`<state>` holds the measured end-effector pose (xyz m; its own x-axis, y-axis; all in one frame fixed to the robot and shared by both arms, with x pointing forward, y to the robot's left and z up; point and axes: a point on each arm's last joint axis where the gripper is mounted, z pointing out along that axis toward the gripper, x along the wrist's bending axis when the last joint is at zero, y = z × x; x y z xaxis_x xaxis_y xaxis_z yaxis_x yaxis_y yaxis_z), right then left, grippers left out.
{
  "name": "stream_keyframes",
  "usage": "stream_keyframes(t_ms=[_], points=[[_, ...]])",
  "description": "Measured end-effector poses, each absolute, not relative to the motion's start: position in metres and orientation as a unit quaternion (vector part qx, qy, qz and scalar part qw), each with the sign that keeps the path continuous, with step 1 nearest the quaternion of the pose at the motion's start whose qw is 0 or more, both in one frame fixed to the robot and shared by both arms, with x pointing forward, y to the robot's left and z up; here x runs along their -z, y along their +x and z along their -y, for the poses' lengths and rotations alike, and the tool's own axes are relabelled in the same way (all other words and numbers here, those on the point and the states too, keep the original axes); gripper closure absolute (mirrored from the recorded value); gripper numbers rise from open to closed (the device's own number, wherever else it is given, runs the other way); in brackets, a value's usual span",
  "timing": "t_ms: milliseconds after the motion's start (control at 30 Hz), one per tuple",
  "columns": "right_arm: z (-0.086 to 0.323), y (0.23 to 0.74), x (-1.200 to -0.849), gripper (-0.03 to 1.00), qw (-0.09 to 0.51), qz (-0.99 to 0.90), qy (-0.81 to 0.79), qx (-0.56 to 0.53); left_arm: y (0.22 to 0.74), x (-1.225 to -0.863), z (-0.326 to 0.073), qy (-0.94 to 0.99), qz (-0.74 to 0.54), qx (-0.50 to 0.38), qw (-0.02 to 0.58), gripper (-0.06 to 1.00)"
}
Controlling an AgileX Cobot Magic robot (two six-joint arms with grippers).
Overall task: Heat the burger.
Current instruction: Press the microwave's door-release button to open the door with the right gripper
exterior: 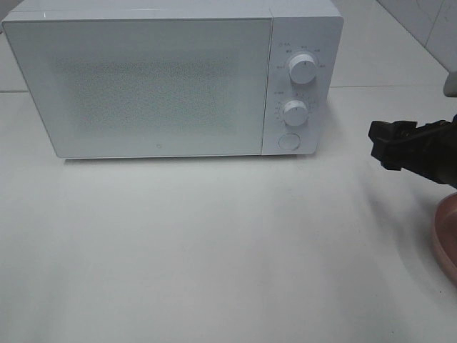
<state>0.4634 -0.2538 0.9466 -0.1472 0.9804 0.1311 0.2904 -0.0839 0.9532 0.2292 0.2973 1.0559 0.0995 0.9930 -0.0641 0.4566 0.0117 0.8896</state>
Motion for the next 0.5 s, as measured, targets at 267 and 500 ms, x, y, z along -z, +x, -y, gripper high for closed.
stream_keyframes(t_ms=[267, 500], points=[[0.221, 0.463, -0.934, 0.25, 0.416, -0.600, 0.486, -0.480, 0.229, -1.056, -0.297, 0.621, -0.584, -0.330, 0.406, -0.04], [0.199, 0.456, -0.923, 0.25, 0.449, -0.599, 0.467, -0.471, 0.229, -1.056, -0.297, 0.621, -0.584, -0.330, 0.406, -0.04]])
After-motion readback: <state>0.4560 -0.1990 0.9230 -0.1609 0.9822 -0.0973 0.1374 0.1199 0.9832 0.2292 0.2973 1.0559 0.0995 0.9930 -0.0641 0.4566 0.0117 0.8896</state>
